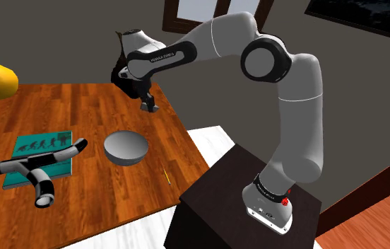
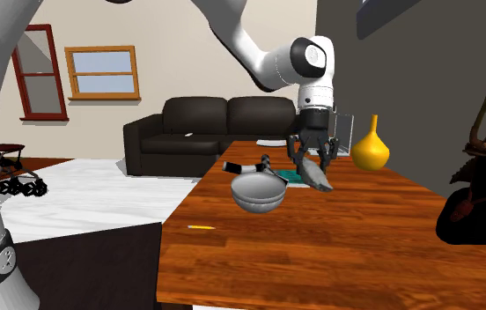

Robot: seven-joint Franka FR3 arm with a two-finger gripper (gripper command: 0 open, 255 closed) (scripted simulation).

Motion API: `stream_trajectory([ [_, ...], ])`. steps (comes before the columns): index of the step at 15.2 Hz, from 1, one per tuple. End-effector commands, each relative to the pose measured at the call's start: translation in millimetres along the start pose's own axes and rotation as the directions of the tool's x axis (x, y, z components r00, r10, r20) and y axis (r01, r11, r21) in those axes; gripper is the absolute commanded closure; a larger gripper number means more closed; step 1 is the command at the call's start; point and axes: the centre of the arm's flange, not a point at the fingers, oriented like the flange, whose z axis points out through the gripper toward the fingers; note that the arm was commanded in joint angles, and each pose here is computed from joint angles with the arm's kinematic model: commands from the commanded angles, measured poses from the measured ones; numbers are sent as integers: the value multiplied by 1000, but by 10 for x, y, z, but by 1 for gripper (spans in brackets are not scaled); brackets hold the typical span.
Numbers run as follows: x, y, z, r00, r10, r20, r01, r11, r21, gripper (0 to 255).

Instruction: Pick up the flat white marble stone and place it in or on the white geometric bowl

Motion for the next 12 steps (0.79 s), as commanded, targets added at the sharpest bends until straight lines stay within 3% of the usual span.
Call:
stream_trajectory([
  [1, -28, -20, -99, 1000, 0, 0, 0, 1000, 0, 255],
  [3, -41, -24, -161, 1000, 0, 0, 0, 1000, 0, 255],
  [12, 921, -700, -332, 1000, 0, 0, 0, 1000, 0, 255],
])
